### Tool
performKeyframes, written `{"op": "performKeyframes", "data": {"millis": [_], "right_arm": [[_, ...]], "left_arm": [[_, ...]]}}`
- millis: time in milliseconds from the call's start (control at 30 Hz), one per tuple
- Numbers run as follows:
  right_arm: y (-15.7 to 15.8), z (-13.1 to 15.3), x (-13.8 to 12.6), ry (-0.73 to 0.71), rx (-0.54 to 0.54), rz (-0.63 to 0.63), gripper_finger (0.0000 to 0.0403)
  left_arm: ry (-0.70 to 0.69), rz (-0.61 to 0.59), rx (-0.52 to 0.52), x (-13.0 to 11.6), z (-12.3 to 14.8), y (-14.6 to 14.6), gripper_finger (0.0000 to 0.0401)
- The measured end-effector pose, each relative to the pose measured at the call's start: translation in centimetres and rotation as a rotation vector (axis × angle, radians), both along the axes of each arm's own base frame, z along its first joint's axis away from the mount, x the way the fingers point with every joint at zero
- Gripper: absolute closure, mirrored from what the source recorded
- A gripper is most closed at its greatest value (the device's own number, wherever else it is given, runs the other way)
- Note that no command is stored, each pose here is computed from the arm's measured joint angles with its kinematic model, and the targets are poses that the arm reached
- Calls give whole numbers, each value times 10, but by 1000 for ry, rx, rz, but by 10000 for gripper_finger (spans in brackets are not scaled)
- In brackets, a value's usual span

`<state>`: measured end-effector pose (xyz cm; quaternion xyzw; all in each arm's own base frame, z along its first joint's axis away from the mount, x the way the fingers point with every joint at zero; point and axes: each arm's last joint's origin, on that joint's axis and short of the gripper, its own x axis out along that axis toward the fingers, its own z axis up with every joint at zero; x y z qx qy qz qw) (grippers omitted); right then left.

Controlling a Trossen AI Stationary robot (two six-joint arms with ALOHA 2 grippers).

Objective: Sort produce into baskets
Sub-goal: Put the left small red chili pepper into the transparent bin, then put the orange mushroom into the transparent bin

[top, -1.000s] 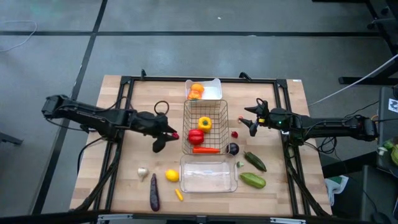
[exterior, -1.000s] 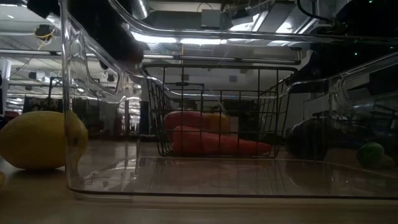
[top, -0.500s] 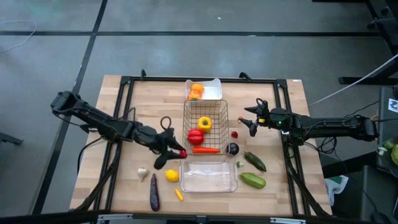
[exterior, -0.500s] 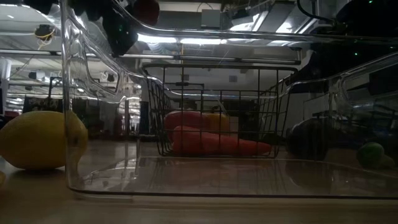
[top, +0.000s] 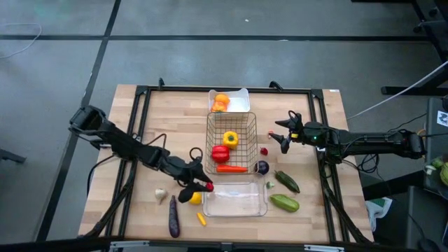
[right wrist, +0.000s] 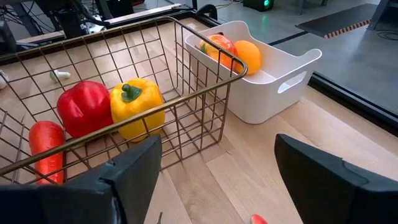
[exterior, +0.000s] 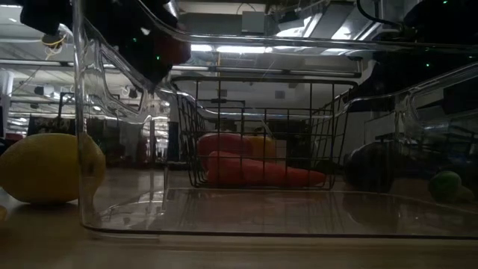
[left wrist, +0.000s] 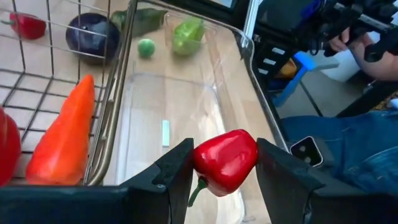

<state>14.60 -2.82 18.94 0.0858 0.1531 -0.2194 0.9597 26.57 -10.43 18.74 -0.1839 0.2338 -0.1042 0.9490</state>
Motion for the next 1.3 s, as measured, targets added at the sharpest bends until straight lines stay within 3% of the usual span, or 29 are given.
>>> {"op": "performKeyframes", "data": {"millis": [300,667,1067,1300], "right_arm": [[0,0,0,0,0,0,93],[0,0,0,0,-1,-3,93],[-12,14,0,-41,-25,-215,93],[-30,-3,-4,80,130,-378,93]], "left_arm": [[-9,51,27,1,0,2,241],[-8,56,34,1,0,2,175],[-32,25,100,1,0,3,177],[-38,17,118,1,0,3,177]]}}
